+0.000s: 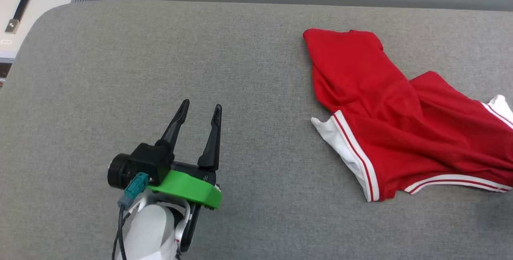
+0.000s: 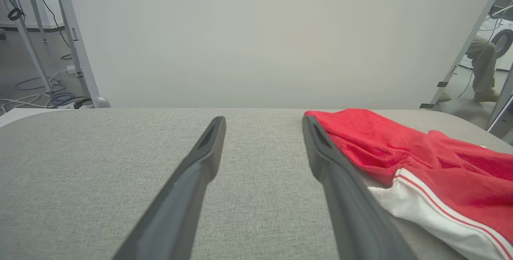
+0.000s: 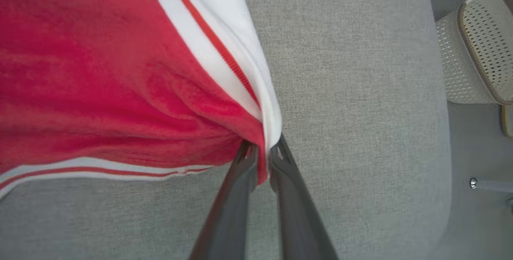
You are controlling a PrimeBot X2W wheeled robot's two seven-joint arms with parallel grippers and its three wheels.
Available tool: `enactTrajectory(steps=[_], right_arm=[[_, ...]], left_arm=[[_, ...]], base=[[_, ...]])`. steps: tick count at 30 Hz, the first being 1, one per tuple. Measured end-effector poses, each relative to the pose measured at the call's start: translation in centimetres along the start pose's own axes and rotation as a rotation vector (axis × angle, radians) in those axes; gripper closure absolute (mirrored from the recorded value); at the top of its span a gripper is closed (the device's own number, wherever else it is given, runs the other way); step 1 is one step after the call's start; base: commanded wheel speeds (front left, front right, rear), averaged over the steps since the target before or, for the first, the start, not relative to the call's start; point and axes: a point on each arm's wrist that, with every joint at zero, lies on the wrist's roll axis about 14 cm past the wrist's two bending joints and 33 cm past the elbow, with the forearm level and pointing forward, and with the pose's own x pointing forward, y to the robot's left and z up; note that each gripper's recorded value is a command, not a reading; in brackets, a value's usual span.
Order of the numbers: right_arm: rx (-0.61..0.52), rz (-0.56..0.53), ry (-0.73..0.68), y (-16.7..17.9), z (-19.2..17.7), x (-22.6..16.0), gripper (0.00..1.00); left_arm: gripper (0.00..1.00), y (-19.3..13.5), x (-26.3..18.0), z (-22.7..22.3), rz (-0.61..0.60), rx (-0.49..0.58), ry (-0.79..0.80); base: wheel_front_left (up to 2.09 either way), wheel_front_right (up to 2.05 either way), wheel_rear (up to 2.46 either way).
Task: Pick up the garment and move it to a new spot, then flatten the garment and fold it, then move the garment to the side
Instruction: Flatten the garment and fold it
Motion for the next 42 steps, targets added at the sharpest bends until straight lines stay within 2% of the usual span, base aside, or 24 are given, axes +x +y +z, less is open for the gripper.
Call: enactTrajectory(steps=[6, 7, 8, 10, 12, 20, 24, 27, 33, 37, 42], right_arm=[[0.02, -0.008, 0.01, 0.3, -1.5, 0.7, 1.0], [0.016, -0.009, 0.0, 0.3, -1.5, 0.8, 0.54], [0.013, -0.01, -0.015, 0.4, -1.4, 0.9, 0.0], [0.015, -0.004, -0.041, 0.8, -1.3, 1.1, 0.0], [0.032, 0.027, -0.301, 2.1, 3.1, -0.3, 0.0], [0.075, 0.099, -0.709, 4.0, 8.9, -5.4, 0.0], [0.127, 0.138, -0.886, 5.1, 10.3, -8.3, 0.0], [0.206, 0.162, -0.959, 5.8, 9.8, -9.5, 0.0], [0.273, 0.208, -1.041, 8.0, 8.2, -11.2, 0.0], [0.264, 0.226, -1.033, 9.1, 7.4, -11.2, 0.0], [0.249, 0.218, -1.031, 8.7, 7.2, -11.0, 0.0]], left_arm=[[0.0, -0.3, 0.1, -0.5, -0.01, -0.004, 0.012], [0.0, -0.4, 0.1, -0.5, -0.012, -0.005, 0.013], [0.0, -0.5, 0.2, -0.6, -0.015, -0.006, 0.015], [0.0, -0.6, 0.3, -0.8, -0.019, -0.008, 0.019], [0.0, -1.3, 0.3, -0.5, -0.039, -0.009, 0.013], [0.0, -2.4, -0.3, 0.4, -0.061, -0.028, -0.006], [0.0, -3.0, -0.7, 0.7, -0.072, -0.053, -0.014], [0.0, -3.2, -1.2, 0.6, -0.069, -0.086, -0.009], [0.0, -3.9, -2.3, -0.5, -0.077, -0.109, 0.029], [0.0, -3.8, -2.4, -0.1, -0.075, -0.112, 0.014], [0.0, -4.4, -2.5, -0.9, -0.088, -0.119, 0.039]], base=[[0.0, 0.0, 0.0], [0.0, 0.0, 0.0], [0.0, 0.0, 0.0], [0.0, 0.0, 0.0], [0.0, 0.0, 0.0], [0.0, 0.0, 0.0], [0.0, 0.0, 0.0], [0.0, 0.0, 0.0], [0.0, 0.0, 0.0], [0.0, 0.0, 0.0], [0.0, 0.0, 0.0]])
